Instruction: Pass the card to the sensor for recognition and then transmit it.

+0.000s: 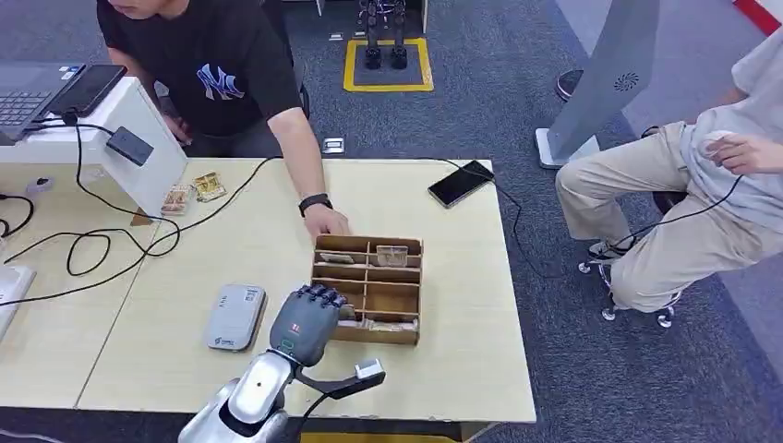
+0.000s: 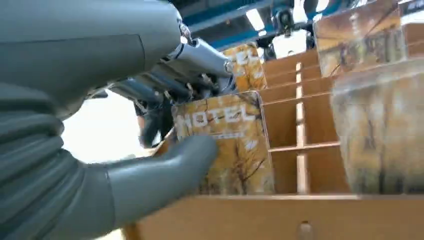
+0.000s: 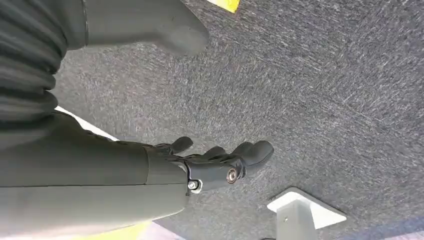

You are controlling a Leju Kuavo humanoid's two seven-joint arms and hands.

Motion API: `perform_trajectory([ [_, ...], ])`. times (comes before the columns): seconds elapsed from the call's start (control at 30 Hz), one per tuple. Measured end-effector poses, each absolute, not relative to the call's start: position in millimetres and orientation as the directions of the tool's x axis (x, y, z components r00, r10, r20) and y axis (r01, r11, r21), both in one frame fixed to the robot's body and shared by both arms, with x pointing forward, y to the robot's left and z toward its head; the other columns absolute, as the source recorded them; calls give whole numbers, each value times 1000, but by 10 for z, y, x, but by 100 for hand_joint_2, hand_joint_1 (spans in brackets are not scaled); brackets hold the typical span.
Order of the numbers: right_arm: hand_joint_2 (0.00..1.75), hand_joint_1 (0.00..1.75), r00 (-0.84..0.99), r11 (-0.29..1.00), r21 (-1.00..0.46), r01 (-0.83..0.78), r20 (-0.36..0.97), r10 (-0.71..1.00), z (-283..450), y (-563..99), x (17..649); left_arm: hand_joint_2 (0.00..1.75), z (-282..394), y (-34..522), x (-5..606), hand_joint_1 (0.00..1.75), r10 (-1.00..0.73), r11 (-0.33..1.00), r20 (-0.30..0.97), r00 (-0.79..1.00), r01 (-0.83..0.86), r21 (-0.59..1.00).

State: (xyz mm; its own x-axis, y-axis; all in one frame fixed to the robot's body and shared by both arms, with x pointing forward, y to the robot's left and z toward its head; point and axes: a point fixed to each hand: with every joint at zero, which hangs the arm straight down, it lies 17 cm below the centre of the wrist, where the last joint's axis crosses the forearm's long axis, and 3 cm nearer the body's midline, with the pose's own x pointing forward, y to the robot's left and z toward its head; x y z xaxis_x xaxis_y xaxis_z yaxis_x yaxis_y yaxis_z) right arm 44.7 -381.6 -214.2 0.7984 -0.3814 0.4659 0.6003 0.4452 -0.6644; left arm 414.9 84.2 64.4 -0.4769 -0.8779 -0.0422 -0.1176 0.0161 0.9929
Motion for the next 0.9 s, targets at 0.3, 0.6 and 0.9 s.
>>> perform_trajectory([
  [0.3,175,0,799,446,-664,600,468,-378,-2140,-3816,453,175,660,848,4137,175,-879,21,-44,-475,-130,991],
  [0.6,175,0,800,447,-664,599,469,-375,-2139,-3817,458,175,665,858,4136,175,-879,24,-42,-474,-133,991],
  [0.9,175,0,804,454,-664,594,472,-362,-2137,-3814,481,175,882,828,4080,175,-870,105,-8,-493,-201,974],
])
